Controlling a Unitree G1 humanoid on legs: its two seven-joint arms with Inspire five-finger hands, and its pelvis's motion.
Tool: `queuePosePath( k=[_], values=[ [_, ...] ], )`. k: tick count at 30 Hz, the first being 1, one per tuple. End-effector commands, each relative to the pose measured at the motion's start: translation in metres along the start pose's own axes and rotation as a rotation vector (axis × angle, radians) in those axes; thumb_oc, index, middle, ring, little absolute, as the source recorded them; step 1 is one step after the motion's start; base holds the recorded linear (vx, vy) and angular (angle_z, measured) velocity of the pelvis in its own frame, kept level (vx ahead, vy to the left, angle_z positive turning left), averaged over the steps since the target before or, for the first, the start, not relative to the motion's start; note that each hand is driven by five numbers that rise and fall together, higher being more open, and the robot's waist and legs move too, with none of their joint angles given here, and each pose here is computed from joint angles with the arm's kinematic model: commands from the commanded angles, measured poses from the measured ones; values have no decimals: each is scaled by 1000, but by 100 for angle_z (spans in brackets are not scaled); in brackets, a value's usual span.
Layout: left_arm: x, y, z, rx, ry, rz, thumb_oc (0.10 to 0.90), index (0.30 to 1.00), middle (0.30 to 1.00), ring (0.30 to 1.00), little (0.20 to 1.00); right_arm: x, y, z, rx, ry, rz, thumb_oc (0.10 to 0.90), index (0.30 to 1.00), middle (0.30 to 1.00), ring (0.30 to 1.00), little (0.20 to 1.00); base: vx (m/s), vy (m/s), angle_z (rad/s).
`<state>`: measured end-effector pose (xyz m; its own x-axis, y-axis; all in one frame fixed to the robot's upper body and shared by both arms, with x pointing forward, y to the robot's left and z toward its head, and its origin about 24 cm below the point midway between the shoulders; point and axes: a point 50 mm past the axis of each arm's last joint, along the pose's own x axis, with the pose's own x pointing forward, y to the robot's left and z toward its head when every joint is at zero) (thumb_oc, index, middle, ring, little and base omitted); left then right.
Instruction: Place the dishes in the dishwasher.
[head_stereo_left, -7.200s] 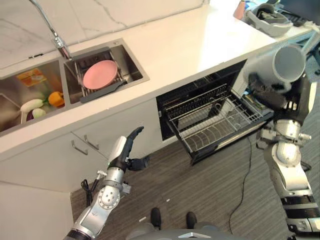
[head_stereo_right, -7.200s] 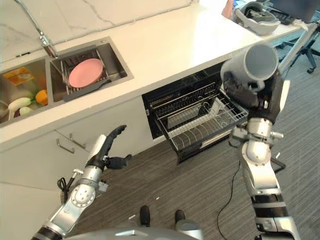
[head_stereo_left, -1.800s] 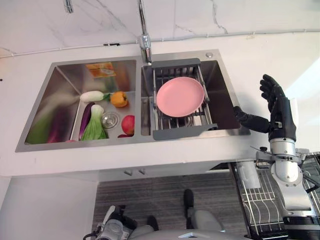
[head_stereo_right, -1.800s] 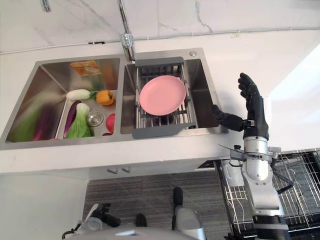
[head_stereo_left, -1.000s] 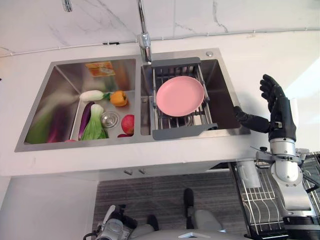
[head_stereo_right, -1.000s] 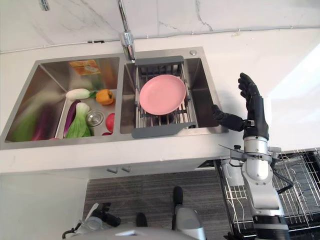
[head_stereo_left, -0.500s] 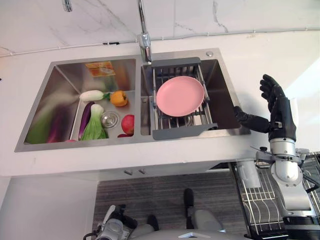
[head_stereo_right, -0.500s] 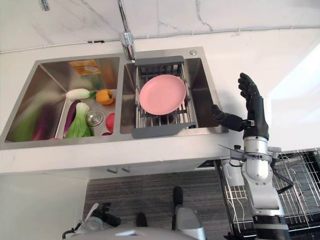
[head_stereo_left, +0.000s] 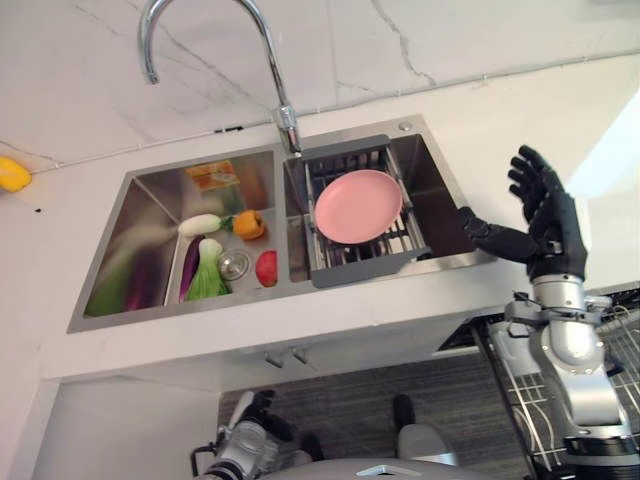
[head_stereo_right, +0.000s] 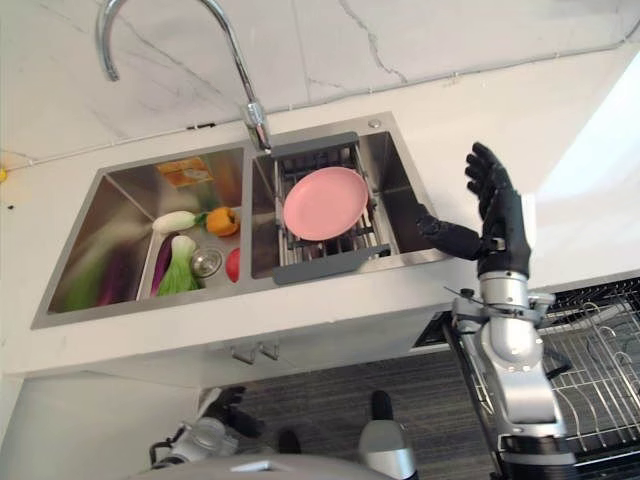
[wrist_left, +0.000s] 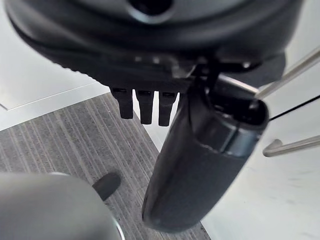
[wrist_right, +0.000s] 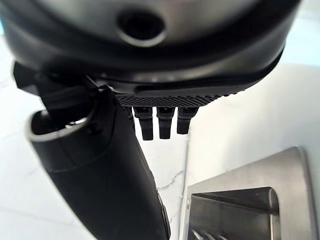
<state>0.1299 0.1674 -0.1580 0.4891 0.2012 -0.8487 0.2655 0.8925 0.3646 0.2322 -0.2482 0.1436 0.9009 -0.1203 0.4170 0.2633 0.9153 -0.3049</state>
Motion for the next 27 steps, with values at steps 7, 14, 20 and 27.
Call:
queuePosePath(
  k=[7,14,20,27],
  values=[
    [-2,20,-45,173,114,-29,800,900,900,900,900,47,-16,66,-368,-312,311,800,900,900,900,900,-1,4,4],
    [-3,18,-47,163,116,-58,800,900,900,900,900,66,-4,53,-541,-192,578,800,900,900,900,900,-11,5,9],
    [-5,12,-50,171,114,-88,800,900,900,900,900,80,-2,49,-734,-146,706,800,900,900,900,900,-8,5,6],
    [-6,12,-55,167,130,-88,800,900,900,900,900,84,2,48,-831,-161,736,800,900,900,900,900,-10,-4,3]
  ],
)
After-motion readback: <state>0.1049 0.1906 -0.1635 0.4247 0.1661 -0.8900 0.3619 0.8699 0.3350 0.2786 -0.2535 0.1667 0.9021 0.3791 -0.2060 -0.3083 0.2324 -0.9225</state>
